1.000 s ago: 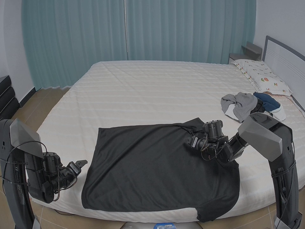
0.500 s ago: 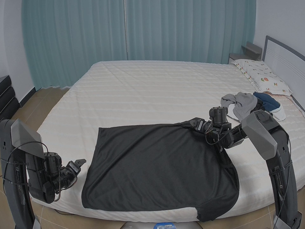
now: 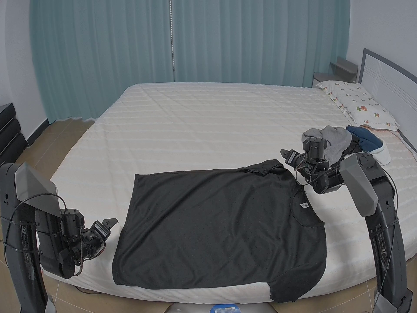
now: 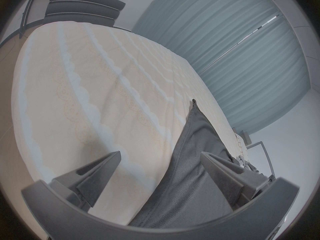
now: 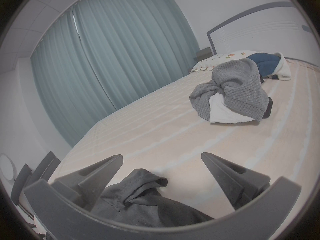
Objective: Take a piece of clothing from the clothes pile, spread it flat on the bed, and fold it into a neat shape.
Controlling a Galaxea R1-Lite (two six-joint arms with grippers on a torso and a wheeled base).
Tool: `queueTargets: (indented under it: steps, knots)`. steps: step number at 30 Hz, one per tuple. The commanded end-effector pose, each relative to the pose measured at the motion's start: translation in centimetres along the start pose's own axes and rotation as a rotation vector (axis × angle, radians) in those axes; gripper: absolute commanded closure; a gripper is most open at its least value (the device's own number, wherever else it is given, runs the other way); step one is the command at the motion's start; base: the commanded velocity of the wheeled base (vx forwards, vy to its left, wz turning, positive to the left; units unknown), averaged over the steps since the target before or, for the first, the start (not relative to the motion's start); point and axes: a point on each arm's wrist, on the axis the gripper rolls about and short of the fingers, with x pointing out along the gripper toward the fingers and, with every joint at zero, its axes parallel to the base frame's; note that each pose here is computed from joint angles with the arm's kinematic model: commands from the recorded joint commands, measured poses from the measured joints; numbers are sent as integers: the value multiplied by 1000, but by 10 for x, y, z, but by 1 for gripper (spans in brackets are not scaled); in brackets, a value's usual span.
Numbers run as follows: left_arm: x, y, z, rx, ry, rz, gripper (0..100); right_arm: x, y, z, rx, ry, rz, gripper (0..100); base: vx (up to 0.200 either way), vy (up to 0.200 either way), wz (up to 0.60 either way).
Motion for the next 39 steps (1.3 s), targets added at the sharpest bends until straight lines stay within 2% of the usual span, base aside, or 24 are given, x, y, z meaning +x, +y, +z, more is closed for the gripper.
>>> queueTargets:
  steps: [1,7,9,12,15,18,25,32,39]
  knots:
    - [0,0,0,-1,-3,0,0,-2,9,1,8,2,18,0,0,0,0]
    - [0,0,0,-4,-3,0,0,-9,36,-8,-2,19,65,0,0,0,0]
    - [0,0,0,-3,-4,-1,0,-17,56,-15,4,39,99,0,0,0,0]
    - [1,0,1,-5,-6,-4,0,-24,71,-22,3,65,125,0,0,0,0]
    - [1,0,1,-3,-6,-4,0,-26,76,-27,-2,79,132,0,0,0,0]
    - [1,0,1,-3,-6,-4,0,-28,87,-48,-21,132,150,0,0,0,0]
    - [1,0,1,-3,-6,-4,0,-20,91,-83,-39,174,155,0,0,0,0]
    - [1,0,1,0,-7,-3,0,-5,86,-89,-38,176,129,0,0,0,0]
    - [1,0,1,1,-11,1,0,3,68,-95,-36,180,94,0,0,0,0]
